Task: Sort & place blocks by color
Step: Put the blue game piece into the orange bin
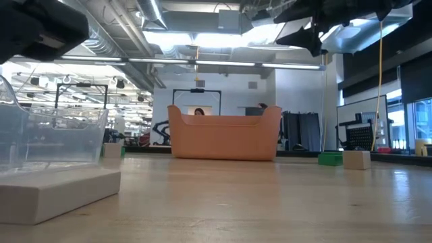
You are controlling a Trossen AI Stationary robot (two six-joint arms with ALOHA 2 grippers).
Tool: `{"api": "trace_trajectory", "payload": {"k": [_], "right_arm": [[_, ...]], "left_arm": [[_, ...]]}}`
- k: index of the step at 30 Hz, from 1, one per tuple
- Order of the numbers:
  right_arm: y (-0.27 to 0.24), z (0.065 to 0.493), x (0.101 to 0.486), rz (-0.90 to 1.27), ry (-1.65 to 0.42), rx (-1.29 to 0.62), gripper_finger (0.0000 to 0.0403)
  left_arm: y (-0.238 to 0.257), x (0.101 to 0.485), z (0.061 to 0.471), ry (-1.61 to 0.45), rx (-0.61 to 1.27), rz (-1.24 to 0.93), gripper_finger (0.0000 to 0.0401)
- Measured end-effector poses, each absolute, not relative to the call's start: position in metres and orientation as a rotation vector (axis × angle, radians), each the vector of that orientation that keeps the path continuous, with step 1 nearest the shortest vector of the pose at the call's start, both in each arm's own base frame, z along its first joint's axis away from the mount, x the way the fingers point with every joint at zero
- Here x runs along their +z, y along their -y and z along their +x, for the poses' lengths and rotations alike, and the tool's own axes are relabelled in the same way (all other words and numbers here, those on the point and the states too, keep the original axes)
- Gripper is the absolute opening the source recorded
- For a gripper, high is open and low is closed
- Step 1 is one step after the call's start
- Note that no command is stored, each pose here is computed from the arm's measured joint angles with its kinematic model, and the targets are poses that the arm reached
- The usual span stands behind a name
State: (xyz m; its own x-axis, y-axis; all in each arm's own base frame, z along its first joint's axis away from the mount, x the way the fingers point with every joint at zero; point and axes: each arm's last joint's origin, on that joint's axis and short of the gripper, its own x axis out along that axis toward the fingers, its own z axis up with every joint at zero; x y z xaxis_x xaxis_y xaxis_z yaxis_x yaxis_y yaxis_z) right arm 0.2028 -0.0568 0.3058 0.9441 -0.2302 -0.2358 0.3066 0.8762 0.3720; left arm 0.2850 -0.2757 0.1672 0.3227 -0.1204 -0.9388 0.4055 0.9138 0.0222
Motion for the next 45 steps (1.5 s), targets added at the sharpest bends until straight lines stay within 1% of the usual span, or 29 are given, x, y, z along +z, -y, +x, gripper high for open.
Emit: {"api": "trace_trajectory", "payload": {"k": [5, 11, 15, 24, 27, 29, 33, 34, 35, 38, 40, 43, 45], "right_arm": [[0.057, 0.203, 0.306, 0.416, -0.186, -0.285, 0.0272], [0.057, 0.203, 0.306, 0.415, -0.186, -0.286, 0.0272], [0.057, 0.203, 0.306, 0.415, -0.186, -0.287, 0.0272], [0.057, 0.203, 0.306, 0.414, -0.185, -0.292, 0.0272], [0.057, 0.203, 0.306, 0.414, -0.186, -0.293, 0.0272], [0.057, 0.203, 0.306, 0.415, -0.186, -0.293, 0.0272], [0.057, 0.203, 0.306, 0.416, -0.185, -0.293, 0.0272], [0.057, 0.203, 0.306, 0.416, -0.185, -0.293, 0.0272], [0.057, 0.203, 0.306, 0.416, -0.185, -0.293, 0.0272], [0.057, 0.203, 0.306, 0.416, -0.185, -0.293, 0.0272], [0.057, 0.203, 0.306, 0.416, -0.185, -0.293, 0.0272], [0.057, 0.203, 0.306, 0.416, -0.185, -0.294, 0.0272], [0.057, 0.203, 0.306, 0.416, -0.184, -0.294, 0.0272]], "left_arm": [[0.274, 0.168, 0.287, -1.161, -0.298, 0.310, 0.0244], [0.276, 0.160, 0.285, -1.206, -0.347, 0.313, 0.0244], [0.281, 0.156, 0.286, -1.198, -0.397, 0.329, 0.0244], [0.279, 0.152, 0.289, -1.206, -0.367, 0.311, 0.0241], [0.279, 0.149, 0.288, -1.212, -0.389, 0.345, 0.0223], [0.280, 0.149, 0.289, -1.205, -0.396, 0.349, 0.0201], [0.279, 0.147, 0.290, -1.217, -0.401, 0.340, 0.0139], [0.278, 0.147, 0.291, -1.223, -0.404, 0.328, 0.0128], [0.277, 0.148, 0.291, -1.231, -0.405, 0.307, 0.0128], [0.272, 0.160, 0.292, -1.251, -0.439, 0.230, 0.0128], [0.268, 0.178, 0.292, -1.245, -0.479, 0.168, 0.0128], [0.258, 0.216, 0.292, -1.194, -0.537, 0.089, 0.0128], [0.245, 0.252, 0.289, -1.120, -0.545, 0.047, 0.0128]]}}
